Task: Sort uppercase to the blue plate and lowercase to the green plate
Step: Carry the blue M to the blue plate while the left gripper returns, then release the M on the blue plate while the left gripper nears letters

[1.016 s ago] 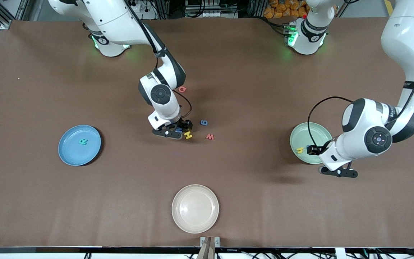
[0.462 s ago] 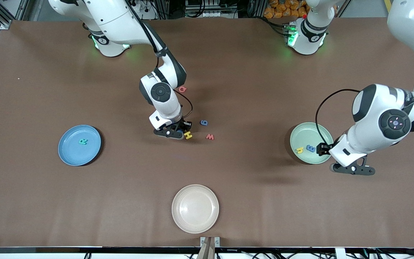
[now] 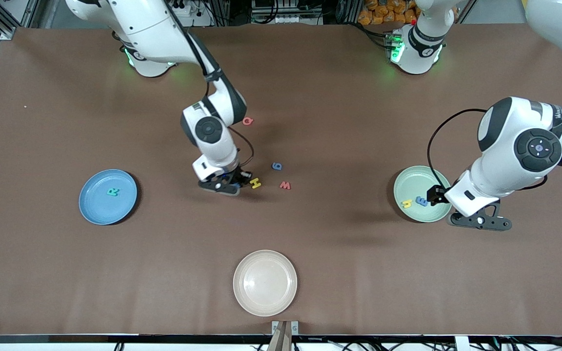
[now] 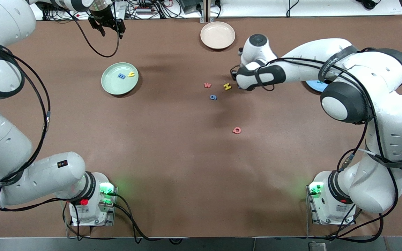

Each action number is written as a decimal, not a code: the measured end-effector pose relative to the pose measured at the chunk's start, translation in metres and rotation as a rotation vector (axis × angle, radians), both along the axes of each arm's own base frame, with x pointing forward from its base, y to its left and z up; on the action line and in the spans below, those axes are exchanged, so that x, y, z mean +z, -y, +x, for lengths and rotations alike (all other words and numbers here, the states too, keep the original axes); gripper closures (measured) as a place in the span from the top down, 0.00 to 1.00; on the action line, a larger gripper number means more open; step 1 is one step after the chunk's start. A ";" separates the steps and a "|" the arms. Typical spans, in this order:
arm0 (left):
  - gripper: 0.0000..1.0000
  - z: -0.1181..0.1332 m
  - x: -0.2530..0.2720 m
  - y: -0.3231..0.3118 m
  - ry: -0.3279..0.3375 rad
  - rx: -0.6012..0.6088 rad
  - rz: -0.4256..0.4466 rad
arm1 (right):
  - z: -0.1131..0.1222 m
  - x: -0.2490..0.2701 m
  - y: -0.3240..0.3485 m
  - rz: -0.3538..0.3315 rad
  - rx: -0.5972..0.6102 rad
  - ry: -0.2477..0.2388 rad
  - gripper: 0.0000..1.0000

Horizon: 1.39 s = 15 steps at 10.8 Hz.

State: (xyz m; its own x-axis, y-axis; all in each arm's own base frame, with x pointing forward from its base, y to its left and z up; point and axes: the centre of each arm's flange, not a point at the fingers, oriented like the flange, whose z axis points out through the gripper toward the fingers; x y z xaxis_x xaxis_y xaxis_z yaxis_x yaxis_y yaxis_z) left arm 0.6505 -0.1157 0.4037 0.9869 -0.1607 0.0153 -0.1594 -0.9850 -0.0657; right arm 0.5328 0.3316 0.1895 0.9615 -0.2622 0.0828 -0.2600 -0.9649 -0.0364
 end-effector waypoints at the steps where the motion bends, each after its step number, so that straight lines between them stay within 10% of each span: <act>1: 0.89 0.000 0.000 0.002 0.000 -0.003 0.000 | 0.010 0.005 0.018 -0.019 -0.023 -0.002 0.35; 8: 0.89 -0.047 -0.008 0.141 -0.049 -0.077 -0.049 | 0.068 0.080 0.220 -0.167 -0.085 -0.142 0.35; 13: 0.91 -0.104 -0.022 0.243 -0.074 -0.135 -0.039 | 0.066 0.069 0.410 -0.155 -0.192 -0.206 0.36; 15: 1.00 -0.114 -0.030 0.261 -0.086 -0.266 -0.045 | 0.068 0.071 0.414 -0.154 -0.198 -0.196 0.59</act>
